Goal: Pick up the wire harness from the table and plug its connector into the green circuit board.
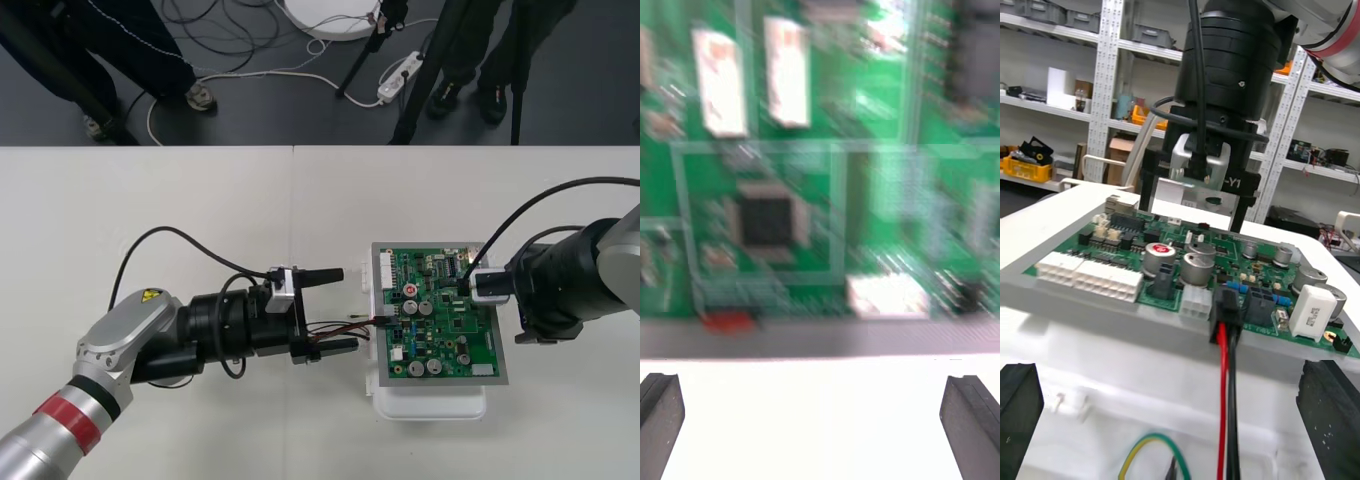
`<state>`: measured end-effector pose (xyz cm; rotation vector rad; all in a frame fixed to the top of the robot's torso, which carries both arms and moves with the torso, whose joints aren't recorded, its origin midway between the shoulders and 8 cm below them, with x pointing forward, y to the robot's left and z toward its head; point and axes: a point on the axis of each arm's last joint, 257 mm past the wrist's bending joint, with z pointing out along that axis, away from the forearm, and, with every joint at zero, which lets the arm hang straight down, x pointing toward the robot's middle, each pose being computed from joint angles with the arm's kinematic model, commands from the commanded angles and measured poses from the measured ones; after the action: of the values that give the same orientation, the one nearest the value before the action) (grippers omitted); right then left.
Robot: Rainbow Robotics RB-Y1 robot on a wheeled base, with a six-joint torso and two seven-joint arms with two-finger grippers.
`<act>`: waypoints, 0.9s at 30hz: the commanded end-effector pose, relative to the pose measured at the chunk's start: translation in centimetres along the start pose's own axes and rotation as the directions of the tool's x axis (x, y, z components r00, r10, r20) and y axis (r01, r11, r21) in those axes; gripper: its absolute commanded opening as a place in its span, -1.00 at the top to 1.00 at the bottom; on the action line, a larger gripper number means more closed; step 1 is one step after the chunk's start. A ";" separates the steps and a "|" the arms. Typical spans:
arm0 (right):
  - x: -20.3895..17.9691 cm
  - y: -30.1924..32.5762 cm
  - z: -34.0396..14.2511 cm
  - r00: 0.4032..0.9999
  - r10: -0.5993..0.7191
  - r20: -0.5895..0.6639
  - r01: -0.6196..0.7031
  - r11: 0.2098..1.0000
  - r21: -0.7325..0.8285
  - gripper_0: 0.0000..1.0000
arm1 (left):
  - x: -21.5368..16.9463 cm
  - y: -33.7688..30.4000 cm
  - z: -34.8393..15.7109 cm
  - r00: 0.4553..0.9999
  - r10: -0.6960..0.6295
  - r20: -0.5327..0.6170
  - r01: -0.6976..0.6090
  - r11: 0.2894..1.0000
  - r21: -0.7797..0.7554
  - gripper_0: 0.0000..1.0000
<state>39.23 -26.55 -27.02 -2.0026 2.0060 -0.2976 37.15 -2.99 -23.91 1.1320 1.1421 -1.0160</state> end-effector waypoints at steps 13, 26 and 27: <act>7.9 -2.2 -5.0 0.989 0.047 0.142 -0.053 0.998 0.039 -1.00 | 0.7 2.7 -9.7 0.981 0.156 -0.118 -0.159 0.987 -0.015 -1.00; 4.0 -2.3 -9.7 0.879 0.112 0.464 -0.154 0.987 0.054 -1.00 | 0.4 1.2 -19.1 0.963 0.106 -0.248 -0.085 0.992 0.096 -1.00; 3.3 -2.4 -10.3 0.865 0.092 0.494 -0.141 0.988 0.062 -1.00 | 0.1 0.9 -19.8 0.963 0.099 -0.252 -0.075 0.992 0.104 -1.00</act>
<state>38.22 -29.14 -18.50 -1.6699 1.7845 0.1613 38.89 13.58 -25.84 1.3666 1.2033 -0.7274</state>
